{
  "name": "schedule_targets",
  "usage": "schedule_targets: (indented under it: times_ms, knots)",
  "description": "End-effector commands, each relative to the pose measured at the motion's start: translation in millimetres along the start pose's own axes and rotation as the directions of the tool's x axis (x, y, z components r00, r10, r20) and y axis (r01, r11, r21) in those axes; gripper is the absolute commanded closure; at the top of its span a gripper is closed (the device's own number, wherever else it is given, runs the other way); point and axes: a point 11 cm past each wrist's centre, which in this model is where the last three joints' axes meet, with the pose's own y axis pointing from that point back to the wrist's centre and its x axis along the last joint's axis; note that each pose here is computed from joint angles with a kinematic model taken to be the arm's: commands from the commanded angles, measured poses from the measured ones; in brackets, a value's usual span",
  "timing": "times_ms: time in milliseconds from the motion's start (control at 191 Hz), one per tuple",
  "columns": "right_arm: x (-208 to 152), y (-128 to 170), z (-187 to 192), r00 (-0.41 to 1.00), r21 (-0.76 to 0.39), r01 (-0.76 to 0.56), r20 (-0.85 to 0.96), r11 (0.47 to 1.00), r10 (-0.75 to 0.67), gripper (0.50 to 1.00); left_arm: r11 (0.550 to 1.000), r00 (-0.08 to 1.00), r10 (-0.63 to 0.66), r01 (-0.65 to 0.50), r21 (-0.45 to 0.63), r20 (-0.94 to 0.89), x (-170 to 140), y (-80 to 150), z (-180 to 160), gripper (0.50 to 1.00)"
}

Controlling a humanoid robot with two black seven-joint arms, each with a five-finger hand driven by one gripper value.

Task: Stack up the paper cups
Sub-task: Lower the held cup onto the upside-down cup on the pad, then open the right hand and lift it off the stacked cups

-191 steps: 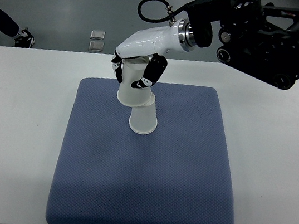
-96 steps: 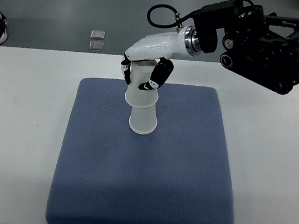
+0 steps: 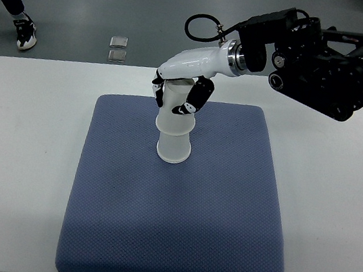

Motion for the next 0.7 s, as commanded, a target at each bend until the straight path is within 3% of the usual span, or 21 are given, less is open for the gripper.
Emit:
schedule_targets:
  times_ms: [0, 63, 131, 282, 695]
  knots:
    - [-3.0, -1.3, 0.9, 1.000, 0.000, -0.006, 0.003, 1.000, 0.006, 0.897, 1.000, 1.000, 0.000, 0.000, 0.000, 0.000, 0.0, 0.0, 0.0, 0.500]
    - [-2.3, -1.1, 2.0, 1.000, -0.003, -0.016, 0.001, 1.000, 0.016, 0.883, 1.000, 1.000, 0.000, 0.000, 0.000, 0.000, 0.0, 0.0, 0.0, 0.500]
    - [-3.4, -3.0, 1.8, 1.000, -0.002, -0.023, 0.002, 1.000, 0.023, 0.818, 1.000, 1.000, 0.000, 0.000, 0.000, 0.000, 0.0, 0.0, 0.0, 0.500]
    - [-5.2, -6.7, -1.4, 1.000, 0.008, -0.021, 0.004, 1.000, 0.021, 0.754, 1.000, 1.000, 0.000, 0.000, 0.000, 0.000, 0.0, 0.0, 0.0, 0.500]
    - [-1.2, -4.1, -0.5, 1.000, 0.003, -0.026, 0.003, 1.000, 0.026, 0.685, 1.000, 1.000, 0.000, 0.000, 0.000, 0.000, 0.0, 0.0, 0.0, 0.500]
